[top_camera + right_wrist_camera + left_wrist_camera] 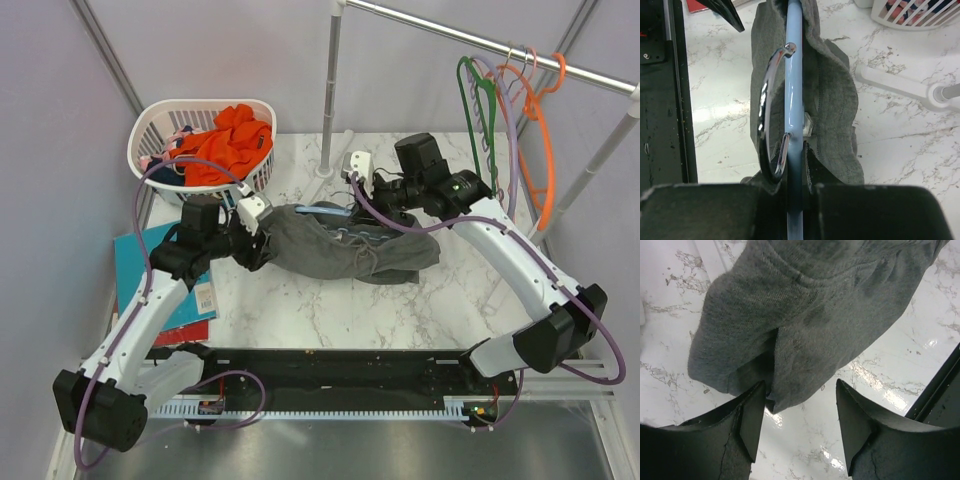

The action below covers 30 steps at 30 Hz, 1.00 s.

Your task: Place the shorts on the hanger

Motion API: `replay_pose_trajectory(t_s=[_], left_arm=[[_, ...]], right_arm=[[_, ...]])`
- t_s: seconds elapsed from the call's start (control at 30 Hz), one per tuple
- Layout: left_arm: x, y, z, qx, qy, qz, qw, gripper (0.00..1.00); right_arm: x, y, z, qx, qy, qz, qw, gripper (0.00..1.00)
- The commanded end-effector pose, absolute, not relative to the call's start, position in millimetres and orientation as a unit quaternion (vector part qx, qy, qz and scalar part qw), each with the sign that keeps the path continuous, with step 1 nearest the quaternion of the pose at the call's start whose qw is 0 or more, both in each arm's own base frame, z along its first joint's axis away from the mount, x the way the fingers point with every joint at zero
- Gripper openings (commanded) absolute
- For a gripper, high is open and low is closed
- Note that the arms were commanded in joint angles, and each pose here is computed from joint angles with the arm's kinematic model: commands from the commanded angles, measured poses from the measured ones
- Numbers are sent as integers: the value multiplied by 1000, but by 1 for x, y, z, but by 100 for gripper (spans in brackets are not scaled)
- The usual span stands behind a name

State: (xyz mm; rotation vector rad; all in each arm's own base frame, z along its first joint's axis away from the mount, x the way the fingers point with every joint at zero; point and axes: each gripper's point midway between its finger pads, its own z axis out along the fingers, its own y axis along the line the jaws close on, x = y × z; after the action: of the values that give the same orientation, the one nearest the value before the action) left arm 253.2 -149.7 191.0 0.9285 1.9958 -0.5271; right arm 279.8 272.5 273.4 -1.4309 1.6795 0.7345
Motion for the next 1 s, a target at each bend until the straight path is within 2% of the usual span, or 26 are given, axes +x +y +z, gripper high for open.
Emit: replay_pose_trajectory(t_s=[0.0, 0.1, 0.2, 0.33, 0.53, 0.73, 0.97], left_arm=[[267, -159, 218, 339, 782, -231, 469, 64], [264, -168, 228, 346, 765, -256, 479, 63], [263, -176, 243, 347, 745, -278, 498, 55], [273, -175, 270, 329, 737, -271, 525, 2], [268, -148, 308, 325, 719, -225, 571, 2], [279, -127, 327, 303, 722, -182, 595, 2], [272, -137, 290, 371, 720, -199, 551, 2]], right_arm=[[273, 277, 337, -561, 615, 302, 465, 0], [271, 276, 340, -558, 616, 306, 464, 0], [268, 277, 344, -560, 612, 311, 465, 0], [270, 273, 345, -562, 616, 297, 466, 0], [289, 246, 344, -544, 642, 267, 469, 0], [277, 240, 342, -560, 633, 273, 460, 0], [282, 240, 363, -546, 630, 266, 483, 0]])
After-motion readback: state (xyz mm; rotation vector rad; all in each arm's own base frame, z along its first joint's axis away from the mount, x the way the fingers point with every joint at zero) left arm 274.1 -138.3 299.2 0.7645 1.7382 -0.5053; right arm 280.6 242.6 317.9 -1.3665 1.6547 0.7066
